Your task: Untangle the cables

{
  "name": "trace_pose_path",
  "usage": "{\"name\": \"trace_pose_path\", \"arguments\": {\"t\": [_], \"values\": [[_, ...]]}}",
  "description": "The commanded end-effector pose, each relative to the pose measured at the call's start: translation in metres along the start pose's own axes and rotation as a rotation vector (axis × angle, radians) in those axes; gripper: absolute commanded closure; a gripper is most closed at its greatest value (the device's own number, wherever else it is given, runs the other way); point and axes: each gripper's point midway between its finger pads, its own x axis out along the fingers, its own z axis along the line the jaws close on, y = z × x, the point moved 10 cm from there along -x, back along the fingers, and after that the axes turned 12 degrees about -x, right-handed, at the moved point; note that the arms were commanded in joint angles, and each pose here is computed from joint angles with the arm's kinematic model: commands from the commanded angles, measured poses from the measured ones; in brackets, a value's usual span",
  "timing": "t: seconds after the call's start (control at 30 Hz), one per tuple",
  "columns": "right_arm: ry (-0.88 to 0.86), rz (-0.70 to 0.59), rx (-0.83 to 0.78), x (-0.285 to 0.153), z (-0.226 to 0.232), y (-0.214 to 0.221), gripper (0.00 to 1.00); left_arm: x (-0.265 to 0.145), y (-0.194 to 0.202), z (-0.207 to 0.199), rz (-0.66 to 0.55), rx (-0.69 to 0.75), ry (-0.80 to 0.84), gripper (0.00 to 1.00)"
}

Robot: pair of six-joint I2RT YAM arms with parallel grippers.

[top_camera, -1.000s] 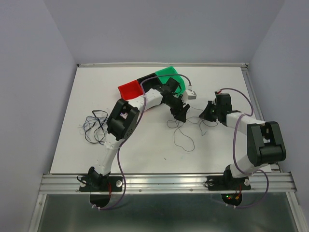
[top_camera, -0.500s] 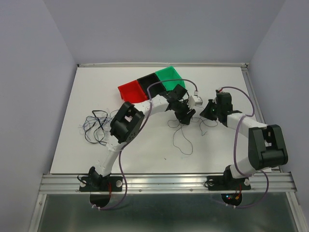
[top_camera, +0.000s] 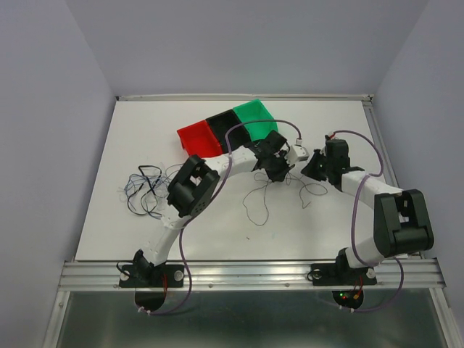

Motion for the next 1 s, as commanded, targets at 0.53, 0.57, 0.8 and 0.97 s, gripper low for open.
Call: {"name": "trace_pose_path", "arguments": {"t": [0.53,0.57,0.8,0.97], "values": [[-0.177,-0.230,-0.094,-0.034,0.056,-0.021,0.12,-0.214,-0.046,0.041,-0.192,-0.009,-0.192,1.00],[-0.183,-0.251,-0.098,-0.037,0.057,-0.023,0.12,-0.223,-0.042,0.045,-0.187,-0.012,-0.208,1.00],[-0.216,-0.327,-0.101,-0.042,0.061,-0.030,0.12,-0.291,-0.026,0.059,-0.212,-0.037,-0.360,1.00],[-0.242,-0.329,-0.117,-0.039,0.064,-0.033,0.12,-0.326,-0.024,0.066,-0.225,-0.057,-0.482,1.00]]}}
